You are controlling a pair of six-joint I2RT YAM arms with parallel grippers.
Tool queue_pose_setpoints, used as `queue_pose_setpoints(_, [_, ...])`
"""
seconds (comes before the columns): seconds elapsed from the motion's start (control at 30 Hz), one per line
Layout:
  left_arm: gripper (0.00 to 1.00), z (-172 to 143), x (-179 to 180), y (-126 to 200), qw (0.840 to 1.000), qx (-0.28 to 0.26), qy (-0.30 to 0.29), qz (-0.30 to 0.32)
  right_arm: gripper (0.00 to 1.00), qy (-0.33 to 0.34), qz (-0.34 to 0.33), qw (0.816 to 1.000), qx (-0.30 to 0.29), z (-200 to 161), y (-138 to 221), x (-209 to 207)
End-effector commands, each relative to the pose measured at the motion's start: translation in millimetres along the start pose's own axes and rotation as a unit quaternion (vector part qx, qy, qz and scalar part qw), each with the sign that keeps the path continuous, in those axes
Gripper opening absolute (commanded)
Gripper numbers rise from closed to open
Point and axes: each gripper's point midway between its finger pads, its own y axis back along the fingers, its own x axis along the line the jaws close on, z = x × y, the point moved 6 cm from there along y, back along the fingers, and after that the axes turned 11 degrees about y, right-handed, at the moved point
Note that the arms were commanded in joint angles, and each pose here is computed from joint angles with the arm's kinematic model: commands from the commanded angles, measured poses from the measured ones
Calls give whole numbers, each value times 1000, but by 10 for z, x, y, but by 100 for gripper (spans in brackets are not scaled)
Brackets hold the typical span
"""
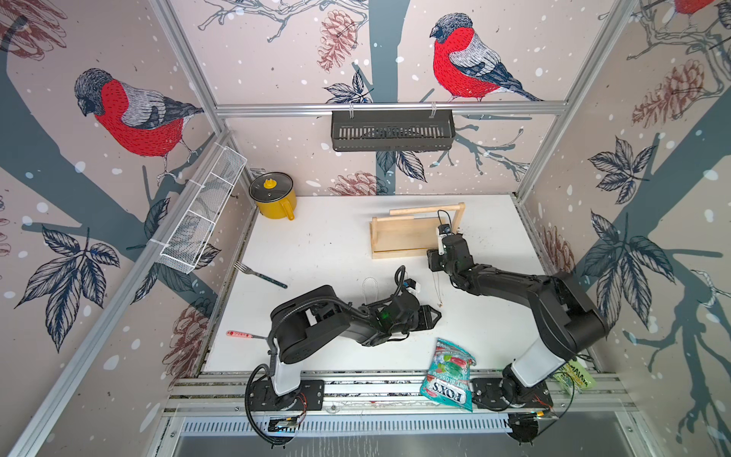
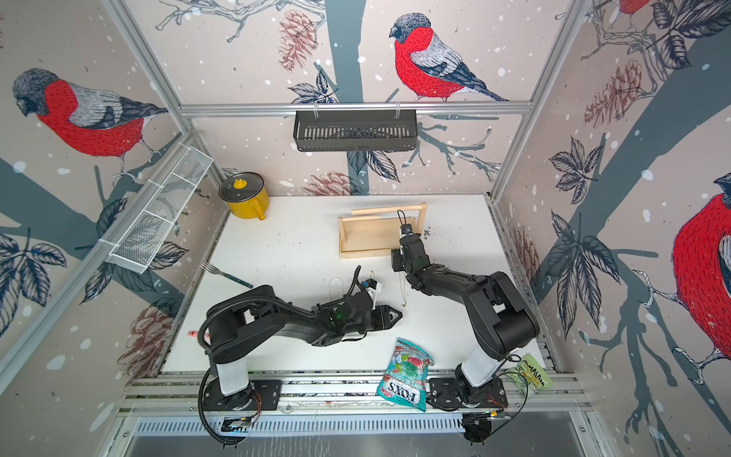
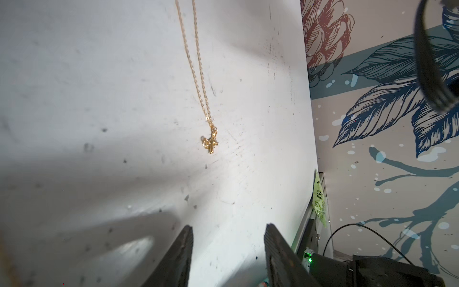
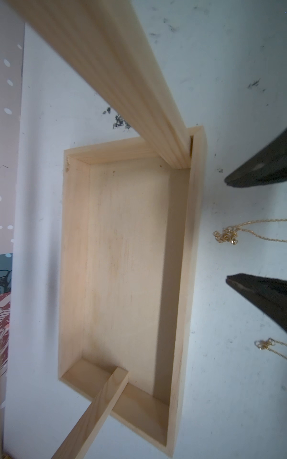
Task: Take the necklace off the jewelry display stand
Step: Place the necklace at the center of the board, then reset both arms
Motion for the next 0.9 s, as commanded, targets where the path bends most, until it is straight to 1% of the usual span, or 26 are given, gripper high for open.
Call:
queue_pose_setpoints(0.0, [95,127,-19,174,996,-44,-74,38,71,-9,-13,1000,-14,106,182,-58])
queue_pose_setpoints(0.03, [97,168,-45,239,993,-57,-93,48,75,-11,-16,1000,-22,155,260,-75])
queue_pose_setpoints(0.07, [96,216,-75,303,990,-70,-105,59,100,-12,-18,999,-29,189,322,-92])
queue_pose_setpoints(0.2, [96,477,-94,589,973,-118,-159,120,99,-16,-26,998,-57,336,607,-159])
queue_pose_setpoints(0.3, [96,691,-80,860,958,-161,-188,147,99,-20,-26,996,-80,403,814,-191])
queue_pose_setpoints(0.37, [96,815,-59,1070,945,-201,-202,161,99,-22,-29,994,-104,454,992,-227])
queue_pose_setpoints(0.47, [96,1001,-66,1417,922,-261,-222,181,99,-26,-52,987,-149,458,1243,-319])
queue_pose_setpoints(0.57, [96,1131,-131,1814,887,-328,-251,204,99,-26,-83,976,-198,370,1468,-426])
queue_pose_setpoints(0.63, [96,1188,-146,2110,856,-379,-275,220,99,-21,-109,966,-234,280,1591,-510])
queue_pose_setpoints(0.7, [96,1202,-121,2381,826,-417,-303,228,99,15,-120,955,-270,138,1650,-529])
queue_pose_setpoints(0.73, [97,1234,-68,2539,805,-443,-311,244,99,40,-129,948,-287,58,1666,-529])
queue_pose_setpoints(0.8, [97,1285,75,2816,776,-485,-312,256,99,75,-149,936,-309,-87,1700,-539])
queue_pose_setpoints(0.87, [97,1335,288,3049,754,-518,-305,265,99,49,-188,932,-306,-180,1715,-647])
